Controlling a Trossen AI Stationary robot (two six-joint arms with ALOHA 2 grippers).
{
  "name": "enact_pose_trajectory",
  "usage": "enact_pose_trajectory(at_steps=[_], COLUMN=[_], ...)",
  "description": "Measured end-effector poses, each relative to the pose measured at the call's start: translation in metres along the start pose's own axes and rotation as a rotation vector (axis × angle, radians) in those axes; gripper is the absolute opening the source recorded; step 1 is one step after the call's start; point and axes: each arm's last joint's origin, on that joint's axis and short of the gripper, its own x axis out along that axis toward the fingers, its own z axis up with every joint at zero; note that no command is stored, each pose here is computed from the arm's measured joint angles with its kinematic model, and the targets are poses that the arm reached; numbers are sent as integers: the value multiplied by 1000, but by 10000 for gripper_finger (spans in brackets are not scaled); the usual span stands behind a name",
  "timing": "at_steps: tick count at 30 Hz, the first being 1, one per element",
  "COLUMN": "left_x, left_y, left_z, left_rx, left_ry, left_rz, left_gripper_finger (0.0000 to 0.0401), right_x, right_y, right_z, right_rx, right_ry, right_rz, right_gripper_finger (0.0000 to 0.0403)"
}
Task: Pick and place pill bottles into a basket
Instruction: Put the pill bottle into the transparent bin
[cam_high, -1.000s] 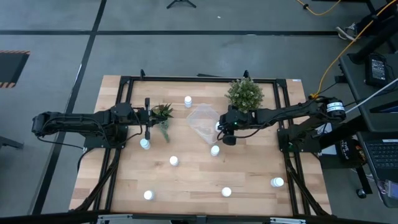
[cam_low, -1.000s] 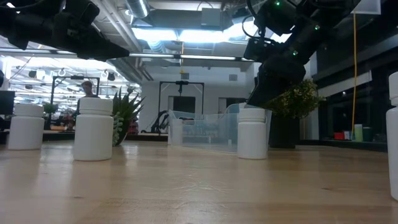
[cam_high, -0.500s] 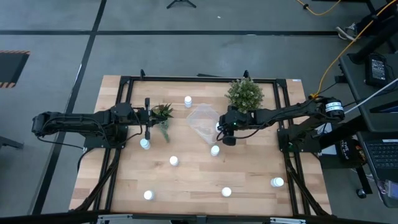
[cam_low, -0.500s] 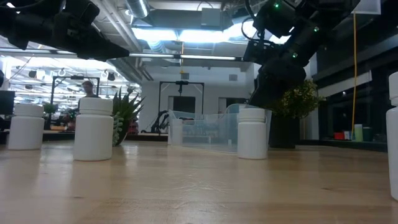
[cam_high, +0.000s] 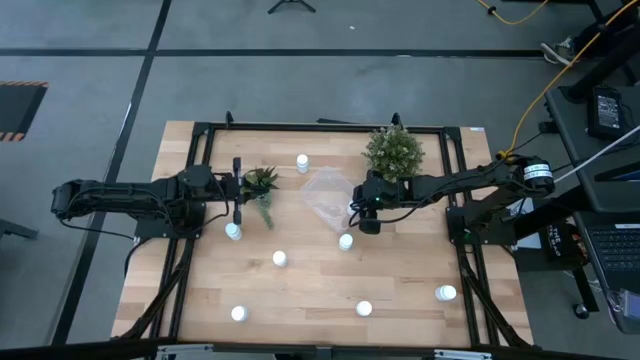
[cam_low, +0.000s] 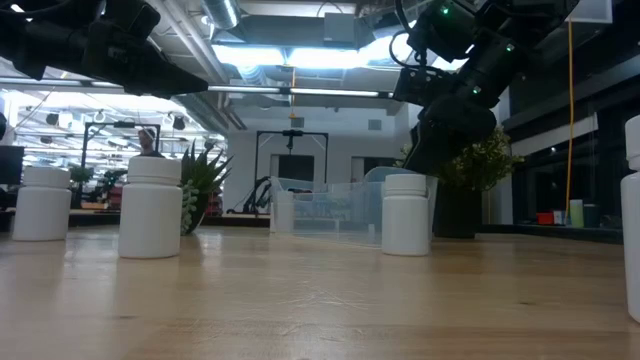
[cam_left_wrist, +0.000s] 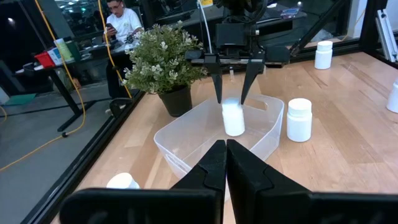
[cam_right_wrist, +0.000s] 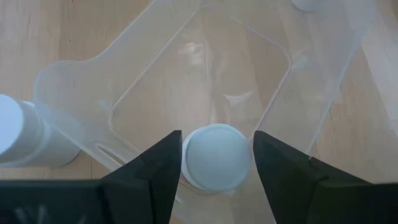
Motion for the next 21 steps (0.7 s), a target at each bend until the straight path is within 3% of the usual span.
enact_pose_trajectory(at_steps=[12,21], left_x=[0,0], left_y=[0,0], left_z=[0,0], left_rx=[0,0], left_ry=[0,4], left_rz=[1,0], left_gripper_finger=[6,6], right_x=[-6,-35], right_y=[-1,-6], right_z=[5,17], right_rx=[-45,-55], right_ry=[-47,-167], right_rz=[-4,-10], right_gripper_finger=[190,190])
